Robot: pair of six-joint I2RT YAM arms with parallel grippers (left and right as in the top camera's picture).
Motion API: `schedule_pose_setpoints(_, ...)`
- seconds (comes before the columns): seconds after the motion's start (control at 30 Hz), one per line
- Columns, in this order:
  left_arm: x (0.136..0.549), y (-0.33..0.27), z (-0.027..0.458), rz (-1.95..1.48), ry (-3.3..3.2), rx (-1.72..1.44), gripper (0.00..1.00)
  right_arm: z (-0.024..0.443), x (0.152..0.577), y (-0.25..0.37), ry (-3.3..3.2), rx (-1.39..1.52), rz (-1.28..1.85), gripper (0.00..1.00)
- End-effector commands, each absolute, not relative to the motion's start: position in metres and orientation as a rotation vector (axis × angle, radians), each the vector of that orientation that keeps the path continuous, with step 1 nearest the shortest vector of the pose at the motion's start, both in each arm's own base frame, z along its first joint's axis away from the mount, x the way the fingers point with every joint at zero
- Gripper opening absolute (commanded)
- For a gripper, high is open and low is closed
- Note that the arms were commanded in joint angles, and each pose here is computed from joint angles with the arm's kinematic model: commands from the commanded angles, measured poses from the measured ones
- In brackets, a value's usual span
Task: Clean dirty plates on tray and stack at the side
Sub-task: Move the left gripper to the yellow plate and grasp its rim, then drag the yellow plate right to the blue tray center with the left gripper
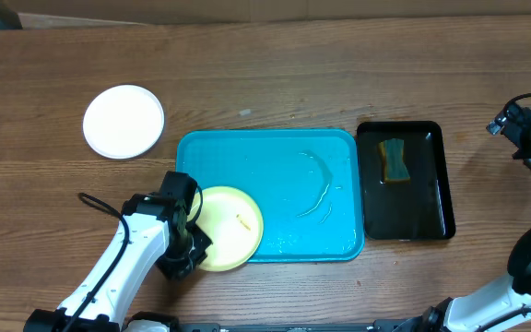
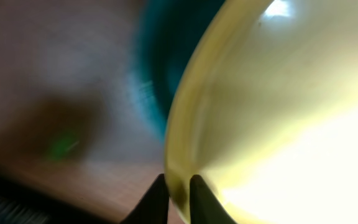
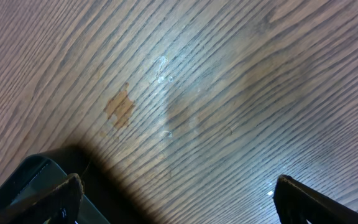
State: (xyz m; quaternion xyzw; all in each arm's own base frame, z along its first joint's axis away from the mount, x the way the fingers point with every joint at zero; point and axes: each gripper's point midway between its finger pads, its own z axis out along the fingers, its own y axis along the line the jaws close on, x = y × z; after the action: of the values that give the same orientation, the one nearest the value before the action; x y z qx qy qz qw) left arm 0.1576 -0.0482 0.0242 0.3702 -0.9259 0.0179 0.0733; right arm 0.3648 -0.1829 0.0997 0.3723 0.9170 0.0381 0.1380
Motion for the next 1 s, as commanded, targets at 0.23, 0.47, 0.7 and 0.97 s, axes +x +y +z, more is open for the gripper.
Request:
schedule_pose_setpoints(0.23,0.217,-0.067,0.027,0.315,-3.117,0.744,0.24,0.108,0.368,-0.186,2.625,1.072,0.101,1.0)
schedule_pose_setpoints(0.47,0.239,-0.054,0.03,0.227,-3.189,0.771,0.32,0.108,0.368,-0.186,2.625,1.072,0.101,1.0)
schedule_pose_setpoints(0.7,0.253,-0.039,0.078,0.129,-3.14,0.715,0.35,0.108,0.368,-0.186,2.625,1.072,0.101,1.0)
schedule_pose_setpoints(0.97,0.22,-0.035,0.059,0.049,-3.026,0.701,0.28,0.108,0.368,-0.186,2.625,1.072,0.101,1.0)
